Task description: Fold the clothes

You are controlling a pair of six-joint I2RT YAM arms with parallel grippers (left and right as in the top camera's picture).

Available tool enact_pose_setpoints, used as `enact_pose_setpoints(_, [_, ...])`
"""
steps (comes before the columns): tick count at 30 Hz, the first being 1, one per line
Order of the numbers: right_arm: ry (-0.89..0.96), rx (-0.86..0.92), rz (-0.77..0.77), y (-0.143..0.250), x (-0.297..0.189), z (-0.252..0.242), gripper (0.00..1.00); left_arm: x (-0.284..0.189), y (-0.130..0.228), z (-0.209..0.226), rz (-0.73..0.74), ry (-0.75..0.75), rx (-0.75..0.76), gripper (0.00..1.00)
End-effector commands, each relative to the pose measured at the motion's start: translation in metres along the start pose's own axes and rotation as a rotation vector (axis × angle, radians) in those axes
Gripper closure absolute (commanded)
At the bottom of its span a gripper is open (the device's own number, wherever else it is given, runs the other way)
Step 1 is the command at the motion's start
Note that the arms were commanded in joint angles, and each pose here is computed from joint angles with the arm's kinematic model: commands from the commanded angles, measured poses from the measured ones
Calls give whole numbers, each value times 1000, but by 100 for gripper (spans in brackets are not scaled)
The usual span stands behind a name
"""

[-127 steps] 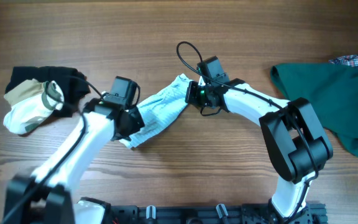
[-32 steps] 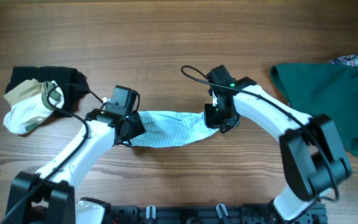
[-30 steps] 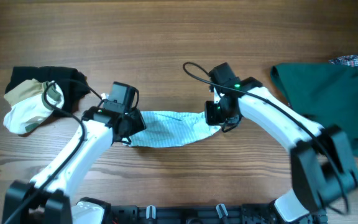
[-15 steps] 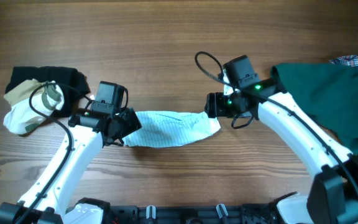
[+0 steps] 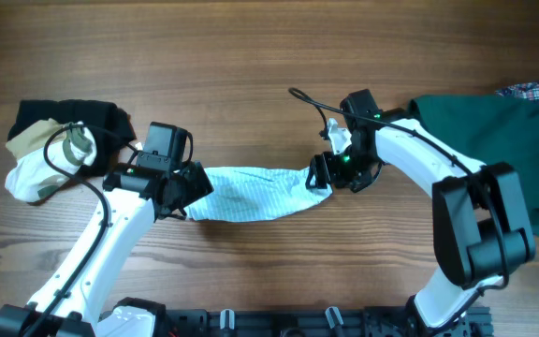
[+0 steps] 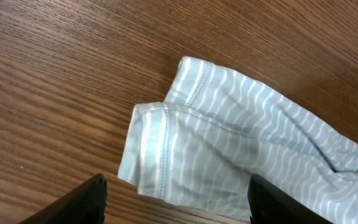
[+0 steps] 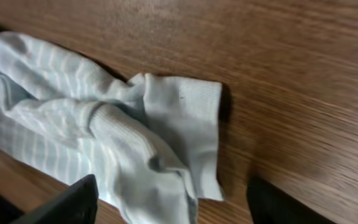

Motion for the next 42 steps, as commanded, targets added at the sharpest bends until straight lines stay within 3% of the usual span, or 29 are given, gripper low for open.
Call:
enact_pose_setpoints(1, [-78,-34,78,7,14,4,29,-3,-4,-2,-14,14,-7,27])
enact_pose_setpoints(5, [-87,-28,92,8,16,4,45,-3,-4,-2,-14,14,-7,27])
enact_pose_setpoints(10, [-88,-25,86,7,15,5,90,-3,-4,-2,-14,14,-7,28])
enact_pose_setpoints(11, [-88,-24,86,7,15,5,95,-3,-4,-2,-14,14,-7,28])
enact_pose_setpoints(14, [-64,3,71,6,11,3,96,-3,-4,-2,-14,14,-7,28])
enact_pose_setpoints(17, [81,79,15,3,-6,-11,96,-3,-4,-2,-14,14,-7,28])
enact_pose_setpoints(25, [333,165,-171,-15,-85,-33,95,-3,-5,-2,-17,16,-7,28])
enact_pose_setpoints(31, [270,100,-231,-24,-117,-12,96,-3,-5,-2,-19,16,-7,28])
enact_pose_setpoints(42, [103,-110,-128,5,-85,65,96,-3,-8,-4,-34,24,-7,27])
Point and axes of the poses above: each gripper's point midway between its finger pads, its own x axis out along the fingers, its own z axis along the line the jaws close on, y = z × x, the point moved 4 cm from there along -x, back along the fingers, and after that the axes turned 13 degrees about x, right-handed, at the moved point
